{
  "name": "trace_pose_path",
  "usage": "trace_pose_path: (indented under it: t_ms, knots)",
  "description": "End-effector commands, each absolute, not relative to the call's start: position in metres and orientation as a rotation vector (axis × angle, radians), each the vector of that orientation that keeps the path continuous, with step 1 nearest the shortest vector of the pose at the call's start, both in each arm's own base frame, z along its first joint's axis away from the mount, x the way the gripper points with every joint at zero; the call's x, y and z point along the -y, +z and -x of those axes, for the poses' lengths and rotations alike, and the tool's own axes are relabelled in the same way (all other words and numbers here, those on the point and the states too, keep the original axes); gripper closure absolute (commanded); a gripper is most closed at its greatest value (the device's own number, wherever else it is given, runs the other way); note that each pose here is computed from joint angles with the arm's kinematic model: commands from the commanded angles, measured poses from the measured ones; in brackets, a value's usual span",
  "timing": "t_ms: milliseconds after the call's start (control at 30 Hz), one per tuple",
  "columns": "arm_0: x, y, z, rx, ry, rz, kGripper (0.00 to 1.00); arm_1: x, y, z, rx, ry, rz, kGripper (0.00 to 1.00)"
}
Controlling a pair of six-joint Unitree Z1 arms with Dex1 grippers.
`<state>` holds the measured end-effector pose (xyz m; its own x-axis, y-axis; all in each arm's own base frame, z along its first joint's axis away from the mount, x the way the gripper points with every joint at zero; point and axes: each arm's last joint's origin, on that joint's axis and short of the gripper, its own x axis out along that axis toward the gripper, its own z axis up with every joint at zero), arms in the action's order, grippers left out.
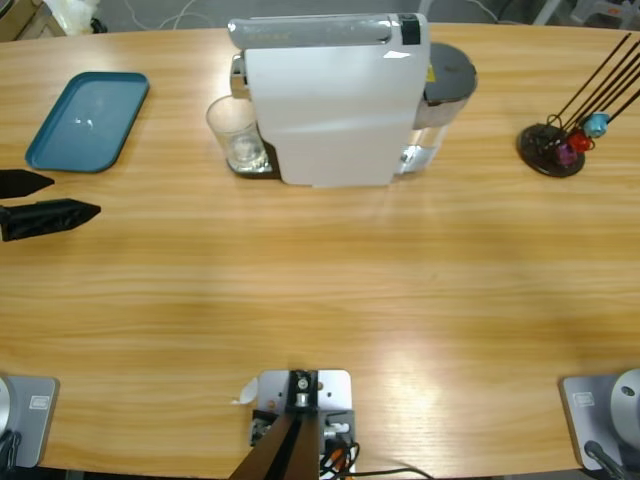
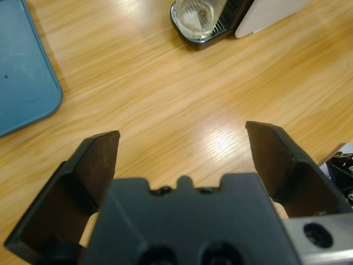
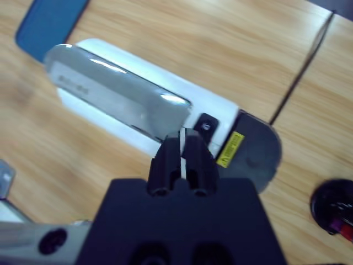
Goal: Pour coffee
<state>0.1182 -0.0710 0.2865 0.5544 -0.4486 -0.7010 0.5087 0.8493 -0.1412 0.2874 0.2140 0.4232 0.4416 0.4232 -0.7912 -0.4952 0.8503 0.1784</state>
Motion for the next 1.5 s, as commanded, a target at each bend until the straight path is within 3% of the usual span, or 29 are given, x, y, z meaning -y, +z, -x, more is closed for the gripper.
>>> trace_pose_path:
  t_ms: [33,500,1500]
  knots:
    - [0.075,0.272,-0.122,-0.871,-0.557,-0.105,0.009,-0.225,0.398,-0.303,-1.037,0.581,0.115,1.000]
    - [0.075,0.269,-0.124,-0.880,-0.556,-0.107,0.009,-0.221,0.385,-0.315,-1.028,0.502,0.240,1.000]
    - [0.075,0.268,-0.123,-0.879,-0.555,-0.108,0.009,-0.219,0.359,-0.315,-1.115,0.505,0.264,1.000]
